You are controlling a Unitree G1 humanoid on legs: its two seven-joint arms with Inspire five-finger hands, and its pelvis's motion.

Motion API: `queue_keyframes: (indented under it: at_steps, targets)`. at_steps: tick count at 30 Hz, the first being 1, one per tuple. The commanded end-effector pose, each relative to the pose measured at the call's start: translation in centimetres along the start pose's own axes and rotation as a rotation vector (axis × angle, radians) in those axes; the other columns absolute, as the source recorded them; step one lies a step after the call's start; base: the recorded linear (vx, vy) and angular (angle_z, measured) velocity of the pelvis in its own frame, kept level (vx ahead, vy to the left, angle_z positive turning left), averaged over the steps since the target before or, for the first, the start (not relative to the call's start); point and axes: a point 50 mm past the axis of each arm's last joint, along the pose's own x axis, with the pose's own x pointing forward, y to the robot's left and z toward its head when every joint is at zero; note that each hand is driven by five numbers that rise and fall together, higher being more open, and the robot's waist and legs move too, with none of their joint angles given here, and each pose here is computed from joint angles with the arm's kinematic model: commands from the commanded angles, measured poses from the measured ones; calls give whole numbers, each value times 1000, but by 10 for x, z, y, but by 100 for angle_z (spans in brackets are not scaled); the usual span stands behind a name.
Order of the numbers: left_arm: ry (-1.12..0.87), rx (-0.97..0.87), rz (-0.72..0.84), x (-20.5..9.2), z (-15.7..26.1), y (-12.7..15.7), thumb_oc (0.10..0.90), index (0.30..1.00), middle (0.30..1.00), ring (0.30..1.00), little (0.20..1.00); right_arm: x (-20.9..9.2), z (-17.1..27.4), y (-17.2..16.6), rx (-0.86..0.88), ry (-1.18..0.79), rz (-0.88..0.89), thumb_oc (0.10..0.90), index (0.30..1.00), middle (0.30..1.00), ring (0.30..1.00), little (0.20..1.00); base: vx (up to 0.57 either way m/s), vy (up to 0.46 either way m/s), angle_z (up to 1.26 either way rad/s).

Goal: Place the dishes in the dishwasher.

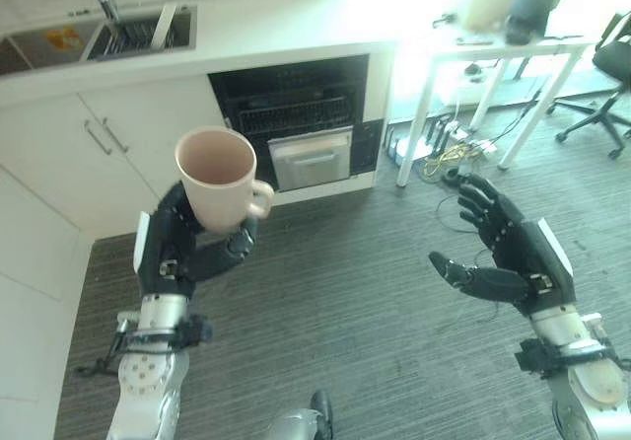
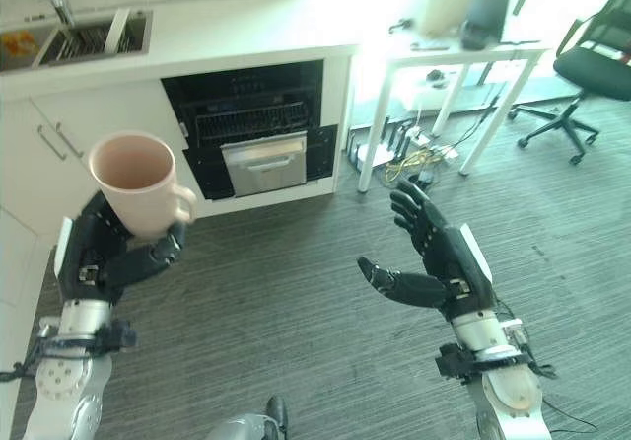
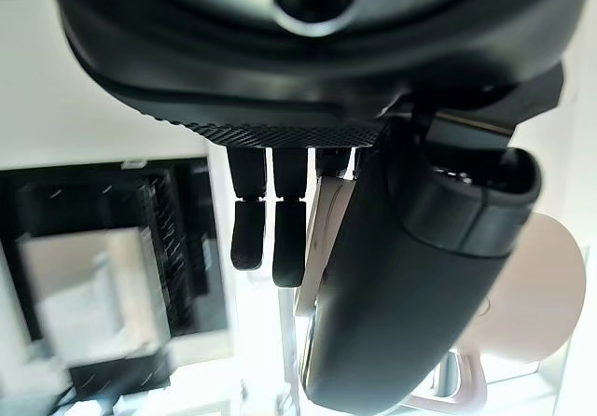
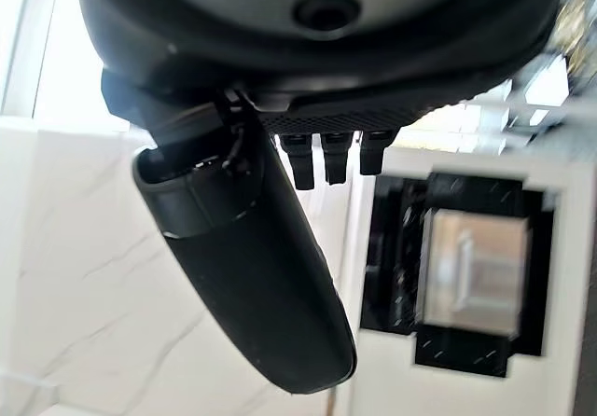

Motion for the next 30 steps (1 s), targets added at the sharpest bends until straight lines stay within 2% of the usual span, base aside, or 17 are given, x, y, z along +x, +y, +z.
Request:
queue_keyframes:
  at_steps: [1, 6, 12, 20, 27, 30]
  targets:
    - [-239, 71, -53, 4, 45, 2, 400, 300, 300, 300, 300, 12, 31, -5, -21, -214, -62, 800, 900, 900, 900, 900, 343, 357, 44]
    - [-242, 71, -45, 9, 47, 3, 400, 300, 300, 300, 300, 13, 27, 1, -5, -214, -29, 800, 900, 900, 900, 900, 147, 164, 33]
    - [-259, 68, -59, 8, 51, 0, 400, 300, 300, 300, 300, 10, 30, -10, 8, -235, -48, 800, 900, 900, 900, 900, 203, -182, 32]
    - [-264, 98, -36, 6, 56, 4, 400, 300, 300, 300, 300, 15, 33, -11, -2, -220, -61, 800, 900, 900, 900, 900, 332, -391, 38]
    - [-256, 80, -22, -2, 52, 4, 400, 300, 300, 300, 300, 21, 32, -12, -12, -209, -31, 800, 900, 900, 900, 900, 375, -520, -42]
    - [-247, 70, -39, -4, 47, 1, 400, 300, 300, 300, 300, 19, 28, -14, -21, -196, -55, 800, 900, 900, 900, 900, 250, -161, -24]
